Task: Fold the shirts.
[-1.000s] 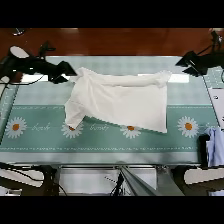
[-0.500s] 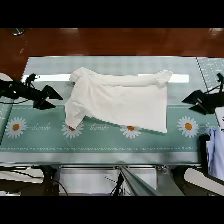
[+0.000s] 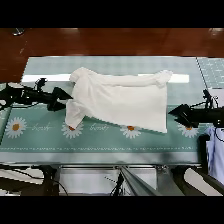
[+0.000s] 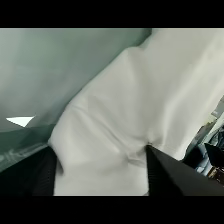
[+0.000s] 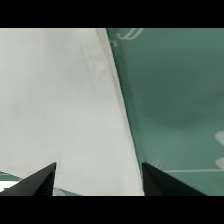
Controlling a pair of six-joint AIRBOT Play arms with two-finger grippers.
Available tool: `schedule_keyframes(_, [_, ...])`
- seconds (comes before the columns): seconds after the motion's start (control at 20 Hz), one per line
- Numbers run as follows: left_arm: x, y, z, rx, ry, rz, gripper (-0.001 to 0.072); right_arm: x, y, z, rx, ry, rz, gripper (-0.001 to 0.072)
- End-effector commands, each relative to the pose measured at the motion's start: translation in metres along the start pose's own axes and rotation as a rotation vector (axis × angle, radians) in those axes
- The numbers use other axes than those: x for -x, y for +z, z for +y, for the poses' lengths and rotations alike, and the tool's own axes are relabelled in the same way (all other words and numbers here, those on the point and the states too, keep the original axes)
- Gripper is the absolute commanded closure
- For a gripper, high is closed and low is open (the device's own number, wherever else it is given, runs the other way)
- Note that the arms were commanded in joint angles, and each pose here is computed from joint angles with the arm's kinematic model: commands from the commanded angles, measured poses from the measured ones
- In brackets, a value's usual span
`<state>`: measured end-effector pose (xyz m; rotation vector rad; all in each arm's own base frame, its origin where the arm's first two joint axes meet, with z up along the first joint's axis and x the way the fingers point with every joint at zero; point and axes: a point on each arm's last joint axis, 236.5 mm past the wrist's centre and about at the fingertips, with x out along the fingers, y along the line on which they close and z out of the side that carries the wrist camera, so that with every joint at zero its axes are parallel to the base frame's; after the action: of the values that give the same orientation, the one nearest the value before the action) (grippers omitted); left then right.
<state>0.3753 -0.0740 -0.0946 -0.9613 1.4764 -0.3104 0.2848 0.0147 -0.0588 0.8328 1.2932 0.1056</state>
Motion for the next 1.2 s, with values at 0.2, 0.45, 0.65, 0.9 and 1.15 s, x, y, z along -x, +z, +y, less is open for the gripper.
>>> schedule_keyframes(0.2, [-0.005,0.001,-0.012,-0.063,-0.039,0.003,0.0684,-0.006,-0.029,-0.019,-0.027,-0.111,0.108,0.0094])
schedule_keyframes(0.45, [-0.005,0.002,-0.013,-0.065,-0.039,0.002,0.0684,-0.03,-0.05,-0.02,-0.009,-0.161,0.223,0.0094])
schedule_keyframes(0.65, [-0.005,0.0,-0.013,-0.064,-0.04,0.007,0.0684,-0.06,-0.053,0.002,0.041,-0.127,0.242,0.0099])
schedule_keyframes(0.9, [0.003,-0.006,-0.041,-0.098,-0.135,0.016,0.0684,-0.058,-0.028,0.075,0.22,0.028,0.199,0.0692])
schedule_keyframes(1.15, [0.137,0.014,-0.222,-0.464,-0.471,-0.343,0.0685,0.088,0.088,0.204,0.563,0.001,-0.187,0.0693])
